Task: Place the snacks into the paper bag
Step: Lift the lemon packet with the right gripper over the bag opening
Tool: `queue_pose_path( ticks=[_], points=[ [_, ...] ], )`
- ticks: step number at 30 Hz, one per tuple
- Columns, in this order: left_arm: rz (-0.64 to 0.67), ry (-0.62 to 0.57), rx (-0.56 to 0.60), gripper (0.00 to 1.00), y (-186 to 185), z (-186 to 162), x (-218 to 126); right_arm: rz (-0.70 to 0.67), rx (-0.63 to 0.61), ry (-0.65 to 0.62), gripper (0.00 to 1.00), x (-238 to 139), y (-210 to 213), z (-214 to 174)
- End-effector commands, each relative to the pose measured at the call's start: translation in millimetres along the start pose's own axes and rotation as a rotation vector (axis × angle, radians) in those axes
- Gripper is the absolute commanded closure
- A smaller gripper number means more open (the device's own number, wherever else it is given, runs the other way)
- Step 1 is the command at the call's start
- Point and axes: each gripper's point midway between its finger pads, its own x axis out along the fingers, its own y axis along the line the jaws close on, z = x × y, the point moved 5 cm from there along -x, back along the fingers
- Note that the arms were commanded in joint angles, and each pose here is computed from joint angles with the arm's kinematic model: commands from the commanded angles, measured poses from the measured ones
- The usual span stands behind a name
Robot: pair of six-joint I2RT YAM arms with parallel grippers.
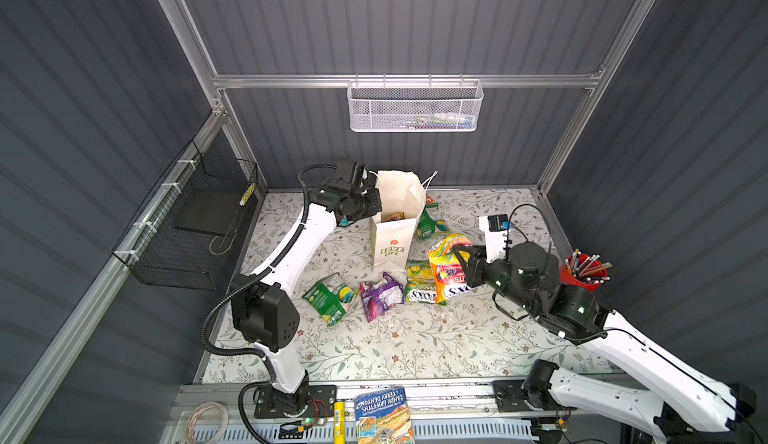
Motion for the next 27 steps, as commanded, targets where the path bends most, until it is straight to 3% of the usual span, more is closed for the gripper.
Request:
queue_pose_path(
  ticks=[1, 9, 13, 18, 27],
  points=[
    [0.0, 0.041, -0.015, 1.0, 4.2, -6.9, 9.0, 0.053, -0.024, -0.122, 1.0, -9.7, 18.0, 45.9],
    [-0.005, 0.038, -0.011, 1.0, 2.5, -5.9, 6.4, 0.112, -0.1, -0.149, 1.0, 6.8, 50.4, 91.5],
    [-0.01, 0.039, -0.01, 1.0, 1.6, -5.7, 5.8, 0.109, -0.15, -0.152, 1.0, 33.7, 61.8, 105.1],
    [-0.007, 0.039, -0.007, 1.0, 1.7, -5.9, 5.9, 0.143, -0.186, -0.141, 1.0, 76.9, 77.3, 119.3],
    [0.009, 0.018, -0.002, 1.0, 2.4, -3.5, 0.4, 0.035, -0.173, -0.14, 1.0, 167.3, 56.3, 132.8]
  ],
)
